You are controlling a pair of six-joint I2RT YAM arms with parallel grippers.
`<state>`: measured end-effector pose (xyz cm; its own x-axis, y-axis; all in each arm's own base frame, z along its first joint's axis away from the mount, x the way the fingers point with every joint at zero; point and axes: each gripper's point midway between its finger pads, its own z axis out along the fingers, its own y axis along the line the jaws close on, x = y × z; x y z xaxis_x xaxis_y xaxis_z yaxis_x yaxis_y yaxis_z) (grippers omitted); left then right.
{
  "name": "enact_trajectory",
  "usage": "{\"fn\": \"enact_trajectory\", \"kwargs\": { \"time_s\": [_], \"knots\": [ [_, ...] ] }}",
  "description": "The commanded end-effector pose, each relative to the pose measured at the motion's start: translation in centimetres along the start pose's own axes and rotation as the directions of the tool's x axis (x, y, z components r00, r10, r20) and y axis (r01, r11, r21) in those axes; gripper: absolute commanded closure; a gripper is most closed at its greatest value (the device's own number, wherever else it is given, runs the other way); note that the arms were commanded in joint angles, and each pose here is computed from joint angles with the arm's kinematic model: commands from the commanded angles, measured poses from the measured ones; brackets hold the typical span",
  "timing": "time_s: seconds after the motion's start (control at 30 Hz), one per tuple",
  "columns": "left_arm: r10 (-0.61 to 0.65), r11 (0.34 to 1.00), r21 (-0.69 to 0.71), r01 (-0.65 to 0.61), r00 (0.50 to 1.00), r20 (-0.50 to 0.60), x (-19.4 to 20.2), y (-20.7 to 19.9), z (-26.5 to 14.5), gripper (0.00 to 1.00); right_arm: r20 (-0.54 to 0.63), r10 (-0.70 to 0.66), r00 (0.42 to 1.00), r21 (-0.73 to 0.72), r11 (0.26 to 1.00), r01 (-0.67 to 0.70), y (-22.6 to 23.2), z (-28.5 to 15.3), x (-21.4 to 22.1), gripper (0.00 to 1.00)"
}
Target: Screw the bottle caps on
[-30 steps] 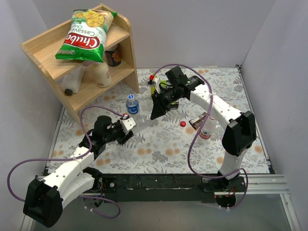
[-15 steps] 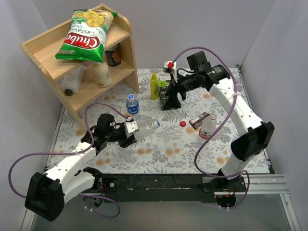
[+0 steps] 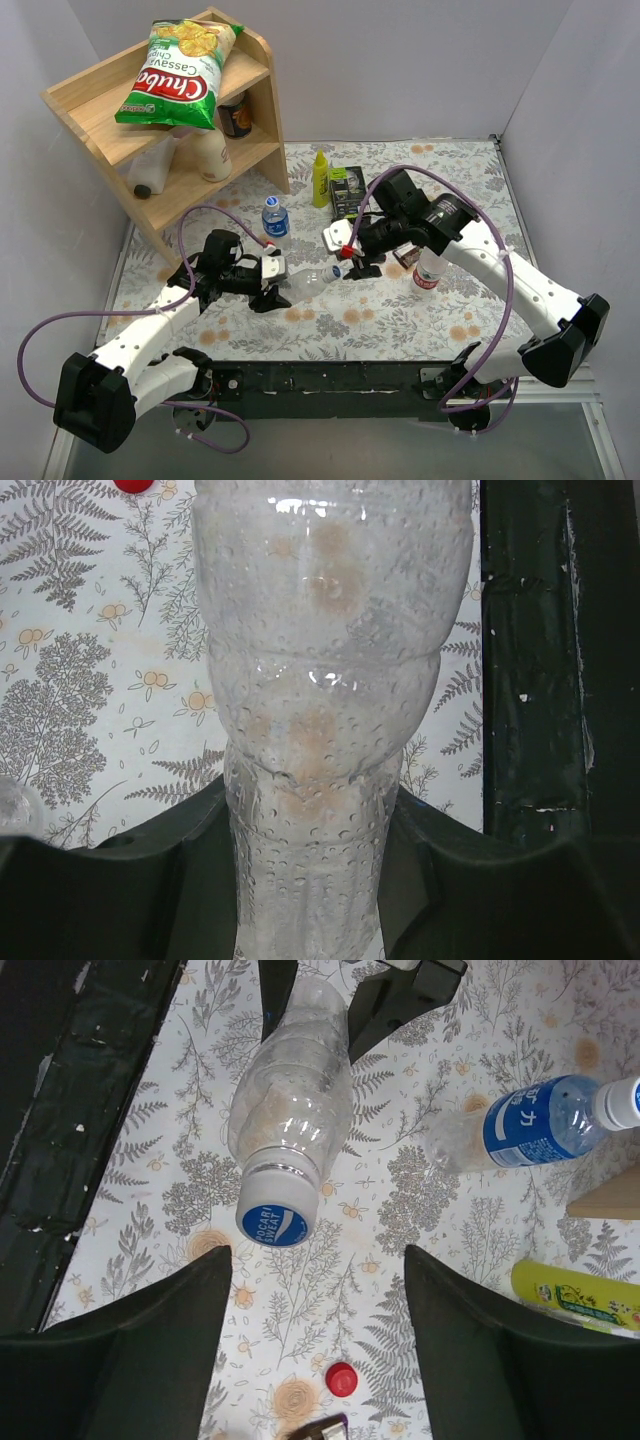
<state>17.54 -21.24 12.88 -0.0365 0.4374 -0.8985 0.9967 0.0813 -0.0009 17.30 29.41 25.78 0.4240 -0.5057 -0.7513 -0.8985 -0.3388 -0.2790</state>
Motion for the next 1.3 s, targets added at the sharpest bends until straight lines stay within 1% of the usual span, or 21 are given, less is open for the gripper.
{"fn": "enact_trajectory", "kwargs": {
  "time_s": [0.0,0.23,0.33,0.43,0.5,0.6,0.67,0.7,0.73,0.77,0.83,0.87,0.9,0.93,1.0,1.07,1.1,1.13,1.17,1.2,1.27],
  "knots": [
    [0.033,0.999,0.023,-0.034,0.999,0.041,-1.7,0.0,-0.3,1.0,0.019,-0.114,0.993,0.009,0.993,0.114,-0.9,0.3,-1.5,0.27],
    [0.018,1.0,0.023,-0.019,0.999,0.043,-1.6,0.1,-0.2,1.0,0.014,-0.181,0.983,-0.07,0.981,0.181,1.1,1.1,-1.6,0.34],
    [0.019,1.0,0.024,-0.021,0.999,0.045,-1.6,0.1,-0.1,1.0,0.007,-0.173,0.985,-0.077,0.982,0.173,1.1,1.4,-1.5,0.43],
    [0.016,1.0,0.023,-0.017,0.999,0.046,-1.6,0.1,-0.1,1.0,-0.01,-0.148,0.989,-0.062,0.987,0.147,0.5,1.5,-1.4,0.57],
    [0.025,1.0,0.0,-0.025,0.999,0.041,-1.6,0.6,-0.1,1.0,-0.031,-0.096,0.995,-0.052,0.994,0.095,0.0,2.0,-1.0,0.67],
    [0.052,0.995,-0.089,-0.047,0.997,0.054,-2.1,2.0,-0.4,1.0,-0.044,0.103,0.994,-0.046,0.993,-0.105,-1.0,3.0,-0.7,0.78],
    [0.086,0.966,-0.249,-0.068,0.994,0.064,-3.0,4.0,-1.5,1.0,-0.001,0.325,0.946,-0.086,0.942,-0.324,-1.2,2.6,-2.1,0.8],
    [0.163,0.933,-0.34,-0.119,0.981,0.104,-4.7,5.5,-2.2,1.0,-0.023,0.441,0.897,-0.14,0.887,-0.44,-1.3,3.9,-1.4,0.8],
    [0.164,0.895,-0.43,-0.115,0.983,0.079,-4.0,6.7,-2.8,1.0,-0.02,0.524,0.851,-0.178,0.836,-0.519,-1.3,4.1,-1.7,0.8],
    [0.183,0.874,-0.47,-0.123,0.979,0.085,-4.6,7.2,-3.3,1.0,-0.002,0.667,0.745,-0.24,0.723,-0.647,-1.3,3.7,-2.4,0.83],
    [0.176,0.844,-0.523,-0.121,0.983,0.057,-4.6,8.2,-3.8,1.0,0.031,0.764,0.645,-0.284,0.625,-0.727,-2.7,4.1,-3.0,0.86],
    [0.162,0.816,-0.567,-0.113,0.986,0.037,-4.4,9.0,-4.4,1.0,0.002,0.856,0.517,-0.36,0.482,-0.798,-3.0,4.2,-3.5,0.89],
    [0.156,0.807,-0.581,-0.111,0.987,0.028,-4.3,9.3,-4.5,1.0,0.012,0.855,0.519,-0.382,0.484,-0.787,-3.2,4.1,-4.0,0.89],
    [0.151,0.799,-0.591,-0.111,0.988,0.019,-4.1,9.6,-4.7,1.0,0.014,0.858,0.514,-0.389,0.478,-0.787,-3.4,4.2,-4.2,0.88],
    [0.149,0.796,-0.594,-0.12,0.989,0.0,-3.8,9.6,-4.8,1.0,-0.016,0.893,0.45,-0.415,0.404,-0.815,-3.4,4.7,-4.0,0.82],
    [0.122,0.811,-0.575,-0.109,0.992,-0.016,-2.9,9.2,-4.5,1.0,-0.024,0.908,0.419,-0.4,0.375,-0.836,-3.7,4.8,-3.5,0.59],
    [0.114,0.819,-0.564,-0.109,0.993,-0.026,-2.5,8.9,-4.3,1.0,0.007,0.891,0.453,-0.385,0.421,-0.822,-4.3,4.5,-3.4,0.5],
    [0.102,0.828,-0.551,-0.103,0.994,-0.033,-2.1,8.6,-4.2,1.0,0.038,0.872,0.487,-0.365,0.466,-0.806,-5.0,3.9,-3.4,0.24],
    [0.075,0.844,-0.528,-0.09,0.996,-0.05,-1.3,8.1,-3.9,1.0,0.09,0.846,0.526,-0.3,0.526,-0.796,-6.5,2.6,-2.6,0.16],
    [0.094,0.869,-0.481,-0.114,0.993,-0.066,-0.9,7.3,-3.5,1.0,0.148,0.78,0.609,-0.231,0.625,-0.745,-8.1,1.2,-2.6,0.12],
    [0.068,0.907,-0.409,-0.098,0.994,-0.087,0.1,5.9,-2.9,1.0,0.188,0.719,0.669,-0.088,0.691,-0.718,-10.2,-1.7,-0.9,0.07]
  ]
}}
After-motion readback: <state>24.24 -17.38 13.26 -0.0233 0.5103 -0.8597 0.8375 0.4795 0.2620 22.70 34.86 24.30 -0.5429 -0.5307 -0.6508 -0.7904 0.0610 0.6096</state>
